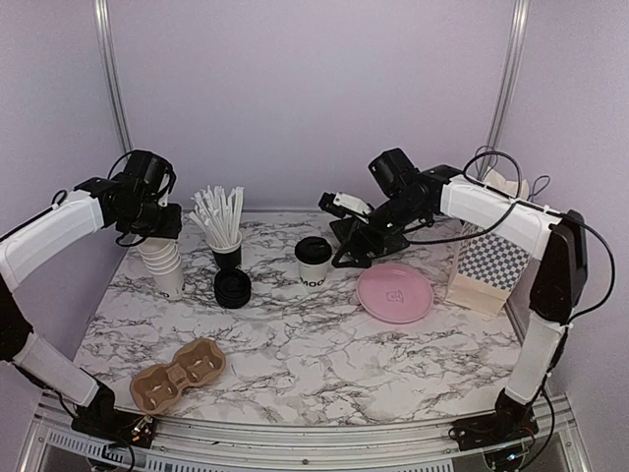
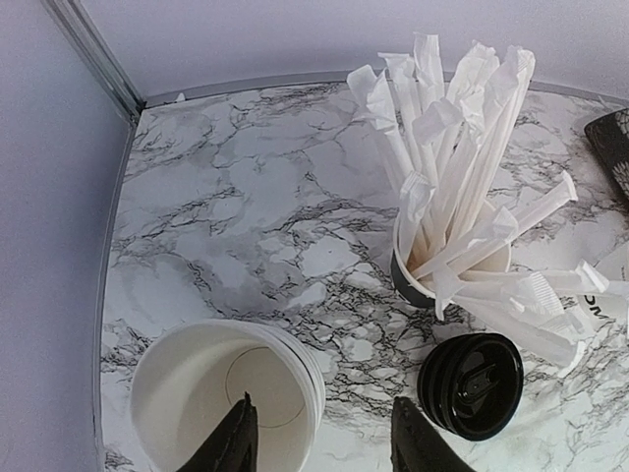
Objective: Pack the takeout coffee
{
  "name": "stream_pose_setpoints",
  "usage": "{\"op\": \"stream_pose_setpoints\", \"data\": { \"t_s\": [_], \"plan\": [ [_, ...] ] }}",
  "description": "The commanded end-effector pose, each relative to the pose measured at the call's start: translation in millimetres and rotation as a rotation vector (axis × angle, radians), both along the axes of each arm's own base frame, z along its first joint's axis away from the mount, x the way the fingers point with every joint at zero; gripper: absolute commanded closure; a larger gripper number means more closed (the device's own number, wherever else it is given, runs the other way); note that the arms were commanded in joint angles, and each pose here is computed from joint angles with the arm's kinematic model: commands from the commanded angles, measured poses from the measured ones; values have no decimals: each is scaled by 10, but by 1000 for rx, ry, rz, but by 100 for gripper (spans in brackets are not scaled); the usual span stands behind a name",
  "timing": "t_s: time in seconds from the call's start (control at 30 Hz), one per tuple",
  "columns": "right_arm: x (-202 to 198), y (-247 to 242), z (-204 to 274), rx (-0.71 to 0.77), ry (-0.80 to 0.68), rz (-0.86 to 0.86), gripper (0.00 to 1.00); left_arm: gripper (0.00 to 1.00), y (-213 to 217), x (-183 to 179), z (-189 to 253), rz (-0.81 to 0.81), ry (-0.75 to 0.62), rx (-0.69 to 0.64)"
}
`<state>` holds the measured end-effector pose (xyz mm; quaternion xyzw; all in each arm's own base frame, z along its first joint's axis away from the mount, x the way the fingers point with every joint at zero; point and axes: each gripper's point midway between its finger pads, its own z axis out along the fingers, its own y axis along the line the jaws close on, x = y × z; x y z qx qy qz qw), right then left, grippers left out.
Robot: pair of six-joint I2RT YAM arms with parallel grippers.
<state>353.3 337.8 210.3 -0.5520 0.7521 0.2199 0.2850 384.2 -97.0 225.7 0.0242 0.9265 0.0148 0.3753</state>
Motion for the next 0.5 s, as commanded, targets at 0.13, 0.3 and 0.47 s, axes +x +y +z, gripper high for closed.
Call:
{"op": "stream_pose_setpoints", "data": {
  "t_s": [0.13, 0.3, 0.47],
  "plan": [
    [-419, -327, -266, 121, 48, 102, 10, 62, 97, -21, -213, 14, 105, 71],
    [-442, -404, -368, 135, 28, 91, 12, 77, 76, -13, -365, 4, 148, 80],
    [-477, -412, -534, 124, 52, 100, 14, 93, 58, -14, -364, 10, 149, 62]
  ]
}}
